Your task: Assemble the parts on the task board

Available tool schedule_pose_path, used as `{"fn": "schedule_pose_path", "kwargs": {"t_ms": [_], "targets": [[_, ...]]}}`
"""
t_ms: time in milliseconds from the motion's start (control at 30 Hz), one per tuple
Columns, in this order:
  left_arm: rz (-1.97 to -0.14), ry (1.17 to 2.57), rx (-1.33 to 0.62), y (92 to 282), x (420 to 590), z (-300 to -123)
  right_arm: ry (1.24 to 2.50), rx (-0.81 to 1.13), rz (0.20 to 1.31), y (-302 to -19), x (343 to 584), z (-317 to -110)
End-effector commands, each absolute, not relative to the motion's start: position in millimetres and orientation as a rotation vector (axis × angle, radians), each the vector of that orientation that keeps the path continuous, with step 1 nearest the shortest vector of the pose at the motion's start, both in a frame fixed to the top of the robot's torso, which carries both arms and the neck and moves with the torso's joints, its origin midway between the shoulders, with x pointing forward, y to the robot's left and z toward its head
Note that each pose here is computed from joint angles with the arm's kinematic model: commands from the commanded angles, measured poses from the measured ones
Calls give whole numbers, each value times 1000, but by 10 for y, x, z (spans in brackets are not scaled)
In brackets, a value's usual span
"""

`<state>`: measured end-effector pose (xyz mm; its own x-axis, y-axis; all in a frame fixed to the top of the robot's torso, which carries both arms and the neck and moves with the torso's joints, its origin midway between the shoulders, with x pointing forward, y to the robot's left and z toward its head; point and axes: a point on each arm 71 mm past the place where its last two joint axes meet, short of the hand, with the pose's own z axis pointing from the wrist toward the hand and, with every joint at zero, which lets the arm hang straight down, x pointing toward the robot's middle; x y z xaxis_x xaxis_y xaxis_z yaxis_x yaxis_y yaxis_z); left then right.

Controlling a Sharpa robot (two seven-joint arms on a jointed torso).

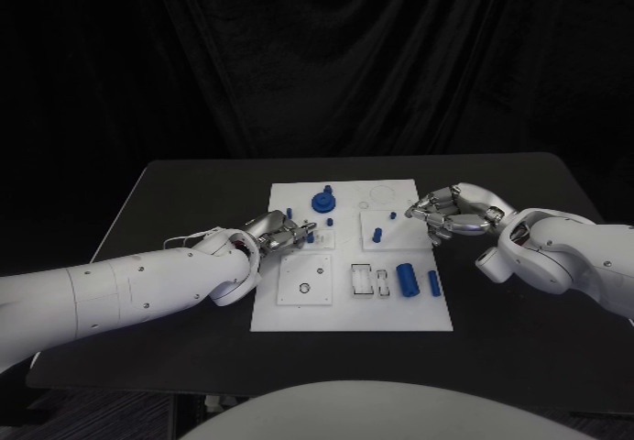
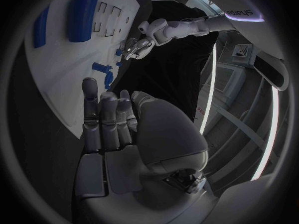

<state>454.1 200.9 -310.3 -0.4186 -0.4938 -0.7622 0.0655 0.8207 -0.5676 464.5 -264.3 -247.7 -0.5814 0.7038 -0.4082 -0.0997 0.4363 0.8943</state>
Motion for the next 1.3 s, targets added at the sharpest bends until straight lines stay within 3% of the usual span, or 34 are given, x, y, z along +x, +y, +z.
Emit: {"fn": "schedule_pose_path", "kwargs": {"t_ms": [33,200,467,567,733,1000,1300], "targets": [[-606,1899,-313,2062,4512,-3051,1884,524,1227,-2657,4639,-2496],[-609,1843,-309,2138,4567,-2776,1884,524,1224,-2657,4643,-2497],[-594,1765,-260,2238,4829,-2117,1883,525,1220,-2647,4650,-2498],[-560,1774,-241,2282,4927,-1974,1883,524,1220,-2637,4654,-2499],[-447,1837,-199,2357,5091,-1925,1884,520,1225,-2610,4659,-2500],[-267,1963,-141,2363,5353,-2018,1889,518,1232,-2600,4651,-2499],[-177,2060,-99,2277,5468,-2149,1838,496,1262,-2578,4641,-2459]]}}
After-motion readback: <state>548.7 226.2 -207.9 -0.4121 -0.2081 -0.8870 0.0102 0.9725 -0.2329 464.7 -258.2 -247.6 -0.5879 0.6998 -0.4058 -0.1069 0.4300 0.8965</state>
